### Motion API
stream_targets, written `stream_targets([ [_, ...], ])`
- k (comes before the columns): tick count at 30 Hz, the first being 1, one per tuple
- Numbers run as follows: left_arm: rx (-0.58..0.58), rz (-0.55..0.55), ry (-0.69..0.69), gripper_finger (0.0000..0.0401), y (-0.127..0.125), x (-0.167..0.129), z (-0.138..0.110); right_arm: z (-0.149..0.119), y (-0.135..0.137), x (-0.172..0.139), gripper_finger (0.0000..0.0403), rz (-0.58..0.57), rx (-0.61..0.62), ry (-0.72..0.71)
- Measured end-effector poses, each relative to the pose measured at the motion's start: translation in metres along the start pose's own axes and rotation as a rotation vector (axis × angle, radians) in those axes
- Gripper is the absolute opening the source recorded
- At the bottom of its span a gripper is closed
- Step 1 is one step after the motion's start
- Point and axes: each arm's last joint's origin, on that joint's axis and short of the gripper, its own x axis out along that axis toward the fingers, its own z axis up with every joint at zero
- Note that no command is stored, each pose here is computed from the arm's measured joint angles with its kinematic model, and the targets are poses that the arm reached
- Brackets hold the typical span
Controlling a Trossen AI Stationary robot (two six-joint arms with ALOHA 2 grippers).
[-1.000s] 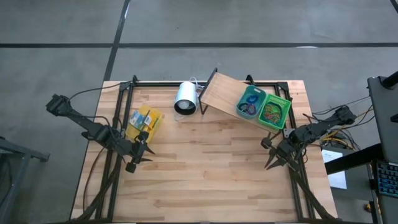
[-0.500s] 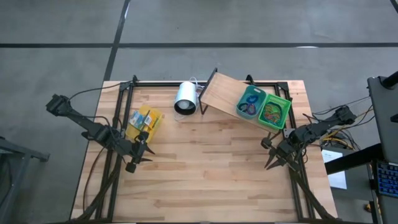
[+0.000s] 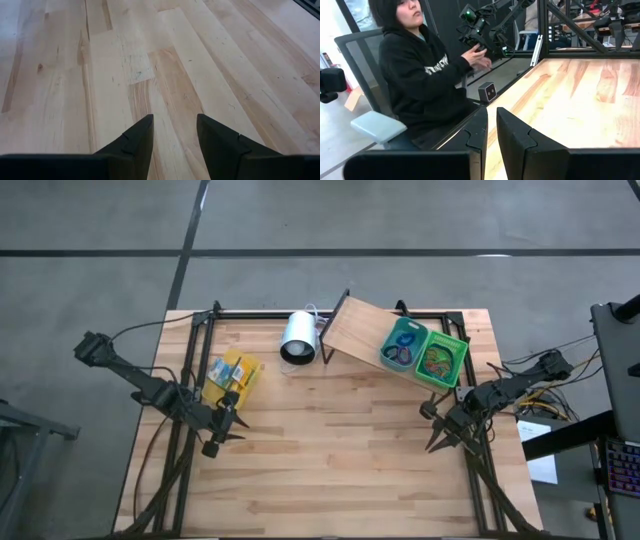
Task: Pick & Place Office Desk Supplies
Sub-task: Put the yellow bin on the shelf
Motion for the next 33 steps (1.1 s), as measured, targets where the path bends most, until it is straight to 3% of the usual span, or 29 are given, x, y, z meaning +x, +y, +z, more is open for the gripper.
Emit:
stream_targets([
  [6, 0.011, 0.001, 0.001, 0.0152, 0.0, 0.0, 0.0, 0.0, 0.0, 0.0, 0.0038, 0.0, 0.0, 0.0],
  [9, 0.084, 0.015, -0.02, 0.0152, 0.0, 0.0, 0.002, 0.0, 0.0, 0.0, 0.0038, 0.0, 0.0, 0.0],
  [12, 0.182, 0.124, -0.068, 0.0152, 0.003, 0.0, 0.007, 0.0, 0.0, 0.0, 0.0038, 0.0, 0.0, 0.0],
  [16, 0.229, 0.395, -0.171, 0.0152, 0.01, -0.004, 0.021, 0.0, 0.0, 0.0, 0.0038, 0.0, 0.0, 0.0],
  [19, 0.191, 0.587, -0.219, 0.0152, 0.014, -0.009, 0.028, 0.0, 0.0, 0.0, 0.0038, 0.0, 0.0, 0.0],
  [22, 0.153, 0.675, -0.227, 0.0152, 0.016, -0.011, 0.03, 0.0, 0.0, 0.0, 0.0038, 0.0, 0.0, 0.001],
  [25, 0.099, 0.671, -0.251, 0.0152, 0.016, -0.011, 0.03, 0.0, 0.0, 0.0, 0.0038, 0.0, 0.0, 0.001],
  [29, -0.174, 0.659, -0.361, 0.0151, 0.019, -0.016, 0.038, 0.0, 0.0, 0.0, 0.0038, 0.0, 0.0, 0.001],
  [33, -0.197, 0.654, -0.354, 0.0147, 0.02, -0.024, 0.051, 0.0, 0.0, 0.0, 0.0038, 0.0, 0.0, 0.001],
])
